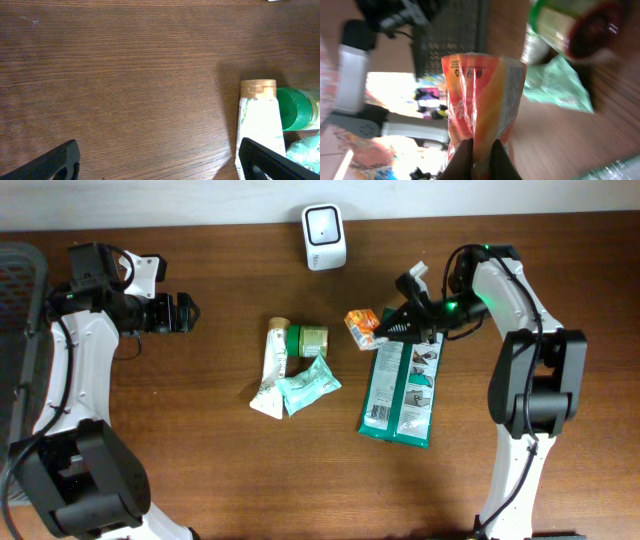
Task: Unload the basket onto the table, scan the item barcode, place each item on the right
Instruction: 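Lift the orange packet with the right gripper up to the white scanner, then carry the orange packet right and drop it on the table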
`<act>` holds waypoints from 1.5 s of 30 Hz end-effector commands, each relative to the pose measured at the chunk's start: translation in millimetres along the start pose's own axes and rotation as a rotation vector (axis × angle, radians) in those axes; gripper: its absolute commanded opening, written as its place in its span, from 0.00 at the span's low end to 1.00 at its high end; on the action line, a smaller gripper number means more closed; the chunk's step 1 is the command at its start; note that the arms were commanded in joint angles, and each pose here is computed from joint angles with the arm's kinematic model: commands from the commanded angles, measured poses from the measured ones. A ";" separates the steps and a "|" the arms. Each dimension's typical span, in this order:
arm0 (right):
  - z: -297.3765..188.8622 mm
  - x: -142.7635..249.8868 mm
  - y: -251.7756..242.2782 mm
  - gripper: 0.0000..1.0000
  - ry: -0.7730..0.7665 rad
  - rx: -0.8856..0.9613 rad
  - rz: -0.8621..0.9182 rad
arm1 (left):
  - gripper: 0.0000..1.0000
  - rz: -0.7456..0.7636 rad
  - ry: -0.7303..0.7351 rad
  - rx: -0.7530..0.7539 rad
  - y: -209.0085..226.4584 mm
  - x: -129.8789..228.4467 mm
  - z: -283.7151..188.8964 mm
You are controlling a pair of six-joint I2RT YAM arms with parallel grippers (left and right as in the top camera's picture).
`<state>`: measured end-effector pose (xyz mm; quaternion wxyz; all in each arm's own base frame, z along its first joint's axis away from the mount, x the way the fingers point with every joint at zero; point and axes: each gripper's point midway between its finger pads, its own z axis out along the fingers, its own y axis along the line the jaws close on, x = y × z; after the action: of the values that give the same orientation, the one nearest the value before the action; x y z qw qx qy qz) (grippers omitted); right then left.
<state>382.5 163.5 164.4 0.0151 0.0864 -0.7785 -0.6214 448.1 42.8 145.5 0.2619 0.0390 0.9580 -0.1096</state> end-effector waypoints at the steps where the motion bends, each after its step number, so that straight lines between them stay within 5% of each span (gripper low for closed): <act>1: -0.9 -20.6 43.1 0.04 -0.121 -0.174 -0.026 | 0.99 0.017 -0.017 0.001 0.1 -4.2 -5.9; 7: -10.9 -14.8 93.0 0.04 -0.139 -0.200 -0.005 | 0.99 0.017 -0.018 0.001 0.1 -4.3 -5.9; 14: -26.1 11.9 177.1 0.04 -0.162 -0.184 -0.181 | 0.99 0.017 -0.018 0.001 0.1 -4.3 -5.9; 20: -23.7 10.6 176.1 0.04 -0.155 -0.130 -0.292 | 0.99 0.017 -0.018 0.001 0.1 -4.3 -5.9; 24: 6.4 -4.6 104.3 0.04 -0.073 0.336 -0.185 | 0.99 0.017 -0.018 0.001 0.1 -4.3 -5.9; 28: 2.3 -44.4 93.6 0.04 -0.215 0.711 -0.233 | 0.99 0.017 -0.018 0.001 0.1 -4.3 -5.9; 35: -20.9 -155.1 91.3 0.04 -0.549 1.338 -0.659 | 0.99 0.017 -0.018 0.001 0.1 -4.3 -5.9; 41: 7.6 -223.4 47.7 0.04 -0.544 1.506 -0.939 | 0.99 0.017 -0.017 0.001 0.1 -4.2 -5.9; 45: 23.6 -248.4 1.1 0.04 -0.389 1.614 -1.138 | 0.99 0.017 -0.018 0.001 0.1 -4.3 -5.9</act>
<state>615.5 229.6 195.5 -0.4888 0.2715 -0.8214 0.1126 448.1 42.7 145.4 0.2618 0.0390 0.9581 -0.1099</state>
